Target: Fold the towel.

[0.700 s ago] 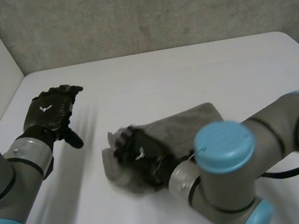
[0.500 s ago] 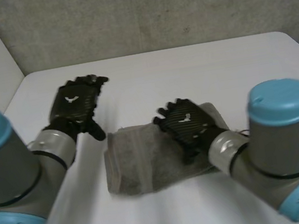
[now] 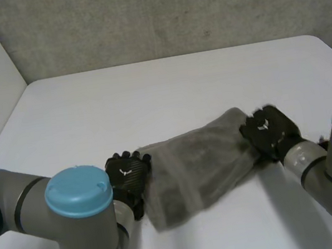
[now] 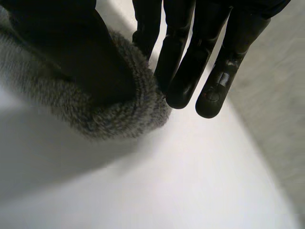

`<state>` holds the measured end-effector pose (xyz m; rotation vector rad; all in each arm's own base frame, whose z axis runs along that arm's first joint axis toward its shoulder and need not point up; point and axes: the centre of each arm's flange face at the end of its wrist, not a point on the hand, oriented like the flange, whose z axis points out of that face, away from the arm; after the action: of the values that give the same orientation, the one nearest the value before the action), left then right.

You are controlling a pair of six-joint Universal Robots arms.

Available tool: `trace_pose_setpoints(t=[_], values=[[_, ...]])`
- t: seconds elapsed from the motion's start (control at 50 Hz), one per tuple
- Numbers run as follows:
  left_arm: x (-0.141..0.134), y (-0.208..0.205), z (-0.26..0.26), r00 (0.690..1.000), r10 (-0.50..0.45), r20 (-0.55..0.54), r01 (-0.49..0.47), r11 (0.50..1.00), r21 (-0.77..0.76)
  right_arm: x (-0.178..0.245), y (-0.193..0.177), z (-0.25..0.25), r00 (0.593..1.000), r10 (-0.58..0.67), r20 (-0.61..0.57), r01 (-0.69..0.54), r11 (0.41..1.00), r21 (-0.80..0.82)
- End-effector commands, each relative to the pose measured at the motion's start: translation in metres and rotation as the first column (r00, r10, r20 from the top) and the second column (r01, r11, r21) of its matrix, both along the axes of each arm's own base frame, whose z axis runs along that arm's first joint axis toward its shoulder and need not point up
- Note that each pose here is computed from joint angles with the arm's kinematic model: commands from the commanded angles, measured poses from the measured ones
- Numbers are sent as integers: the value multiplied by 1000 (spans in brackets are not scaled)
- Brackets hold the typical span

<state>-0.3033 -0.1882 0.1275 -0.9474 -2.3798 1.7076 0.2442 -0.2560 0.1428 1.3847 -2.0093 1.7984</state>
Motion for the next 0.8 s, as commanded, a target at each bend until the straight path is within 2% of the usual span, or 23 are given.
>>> trace_pose_setpoints(t=[0.02, 0.06, 0.08, 0.12, 0.14, 0.18, 0.2, 0.22, 0.24, 0.28, 0.32, 0.42, 0.46, 0.48, 0.5, 0.52, 0.56, 0.58, 0.62, 0.66, 0.68, 0.78, 0.8], values=[[5, 4, 20, 1000, 9, -30, -10, 999, -39, 69, 39, 36, 977, 209, -43, -213, 951, -224], [12, -3, 41, 997, 51, -62, -57, 995, -88, 103, 66, 31, 940, 330, -84, -340, 908, -243], [12, -3, 41, 997, 51, -62, -57, 994, -88, 103, 67, 31, 940, 330, -85, -341, 908, -244], [30, -18, 66, 985, 139, -100, -153, 978, -143, 126, 95, 21, 891, 434, -134, -454, 854, -253], [30, -18, 66, 985, 140, -100, -153, 978, -143, 126, 95, 21, 891, 434, -134, -455, 854, -253], [39, -25, 78, 977, 177, -122, -196, 966, -168, 140, 127, 4, 828, 533, -175, -561, 796, -229], [48, -31, 90, 968, 206, -143, -231, 955, -188, 140, 127, 4, 827, 534, -175, -561, 795, -229], [56, -37, 98, 960, 233, -157, -262, 944, -201, 143, 142, -7, 787, 586, -193, -616, 762, -199], [57, -37, 98, 960, 234, -157, -263, 944, -201, 143, 143, -7, 787, 586, -193, -617, 762, -199], [71, -46, 111, 944, 275, -180, -311, 925, -219, 142, 158, -25, 735, 646, -203, -675, 725, -136], [75, -48, 115, 941, 281, -189, -320, 920, -227, 140, 160, -29, 726, 659, -198, -685, 719, -118], [72, -48, 123, 947, 237, -216, -287, 926, -244, 138, 161, -17, 726, 667, -167, -687, 716, -125], [69, -48, 125, 950, 216, -224, -271, 930, -249, 131, 136, 5, 796, 600, -85, -605, 781, -155], [66, -48, 127, 953, 195, -232, -253, 934, -254, 131, 136, 6, 796, 599, -84, -605, 781, -156], [64, -50, 130, 955, 178, -239, -240, 935, -261, 124, 118, 20, 837, 547, -1, -540, 827, -154], [64, -50, 130, 955, 178, -239, -239, 935, -261, 124, 118, 20, 838, 546, 0, -540, 828, -153], [56, -52, 135, 956, 144, -255, -214, 938, -272, 108, 95, 59, 868, 441, 229, -422, 898, -128], [56, -52, 135, 956, 144, -255, -213, 938, -272, 108, 95, 59, 868, 440, 230, -422, 898, -127], [37, -49, 132, 960, 94, -264, -166, 950, -266, 90, 77, 84, 844, 319, 431, -330, 943, -53], [24, -44, 131, 961, 61, -271, -135, 955, -263, 78, 67, 88, 837, 237, 493, -284, 959, 21], [24, -44, 131, 961, 60, -271, -134, 955, -263, 78, 67, 88, 837, 237, 493, -284, 959, 22], [-16, -27, 115, 960, -19, -278, -28, 986, -163, 34, 38, 93, 829, -51, 557, -137, 946, 292], [-16, -27, 114, 960, -19, -278, -28, 986, -162, 33, 38, 93, 829, -52, 557, -137, 946, 293]])
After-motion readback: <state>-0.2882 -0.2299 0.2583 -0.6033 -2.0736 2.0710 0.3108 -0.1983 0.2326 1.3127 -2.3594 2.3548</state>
